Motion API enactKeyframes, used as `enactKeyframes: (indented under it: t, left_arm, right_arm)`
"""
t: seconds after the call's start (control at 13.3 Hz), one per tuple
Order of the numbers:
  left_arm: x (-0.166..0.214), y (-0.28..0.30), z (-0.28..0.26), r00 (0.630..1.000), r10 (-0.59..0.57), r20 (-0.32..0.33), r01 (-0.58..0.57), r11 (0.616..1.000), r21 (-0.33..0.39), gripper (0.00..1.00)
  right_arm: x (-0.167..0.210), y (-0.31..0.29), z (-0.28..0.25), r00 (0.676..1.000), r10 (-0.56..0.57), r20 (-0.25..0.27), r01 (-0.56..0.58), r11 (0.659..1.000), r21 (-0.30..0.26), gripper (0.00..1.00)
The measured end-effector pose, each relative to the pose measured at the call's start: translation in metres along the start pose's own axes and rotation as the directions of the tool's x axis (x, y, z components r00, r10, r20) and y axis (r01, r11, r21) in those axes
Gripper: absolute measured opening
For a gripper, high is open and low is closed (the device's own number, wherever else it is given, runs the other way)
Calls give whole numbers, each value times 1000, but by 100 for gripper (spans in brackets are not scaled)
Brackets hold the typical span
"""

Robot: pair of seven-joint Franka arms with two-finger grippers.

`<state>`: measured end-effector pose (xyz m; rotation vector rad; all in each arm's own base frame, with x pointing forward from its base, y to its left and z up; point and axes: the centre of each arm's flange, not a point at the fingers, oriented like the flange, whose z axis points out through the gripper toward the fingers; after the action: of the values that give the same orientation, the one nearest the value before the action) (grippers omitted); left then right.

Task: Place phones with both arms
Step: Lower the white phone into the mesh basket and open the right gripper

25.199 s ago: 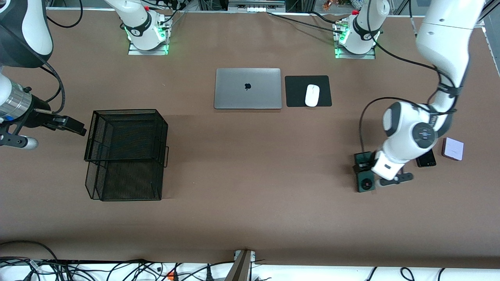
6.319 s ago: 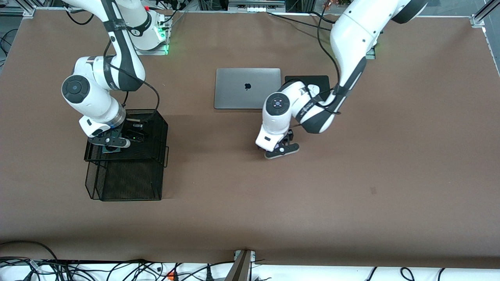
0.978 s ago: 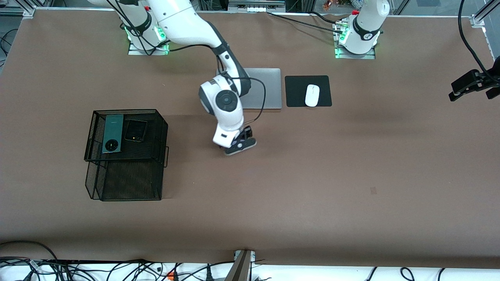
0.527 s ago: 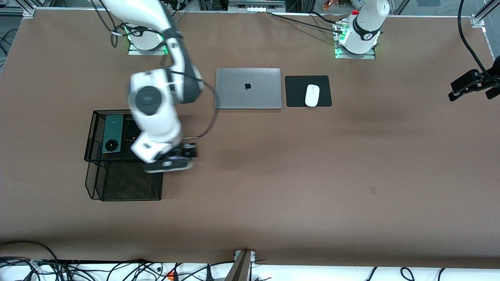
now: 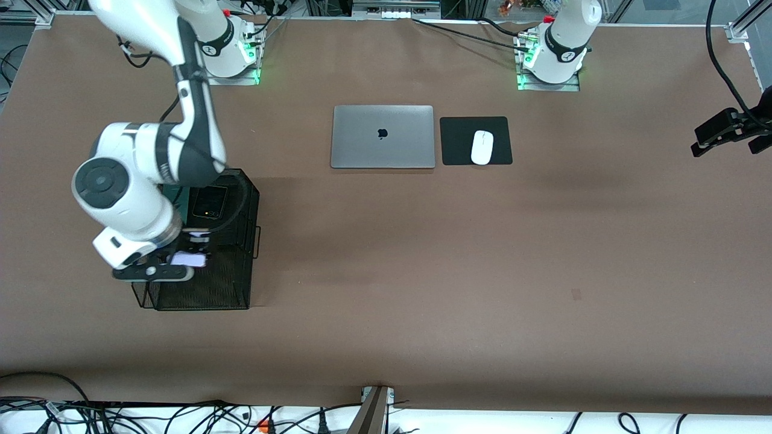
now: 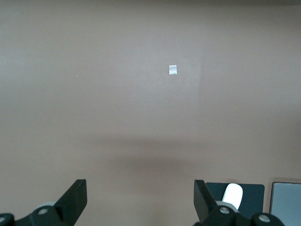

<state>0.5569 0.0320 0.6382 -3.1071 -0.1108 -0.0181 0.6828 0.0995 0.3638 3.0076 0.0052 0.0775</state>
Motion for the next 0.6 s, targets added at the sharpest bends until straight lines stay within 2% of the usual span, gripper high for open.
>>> enactKeyframes:
  t: [0.15, 0.45, 0.6]
  left_arm:
    - [0, 0, 0, 1000, 0, 1, 0, 1000, 0, 100]
    - [0, 0, 0, 1000, 1, 1, -1, 1000, 0, 100]
    - [0, 0, 1, 1000, 1, 1, -1, 1000, 0, 100]
  right_arm:
    - [3, 9, 34, 999, 35, 28, -36, 999, 20, 84]
    - [12, 12, 84, 996, 85, -9, -85, 996, 24, 83]
    - [12, 21, 105, 995, 96, -3, -96, 995, 27, 83]
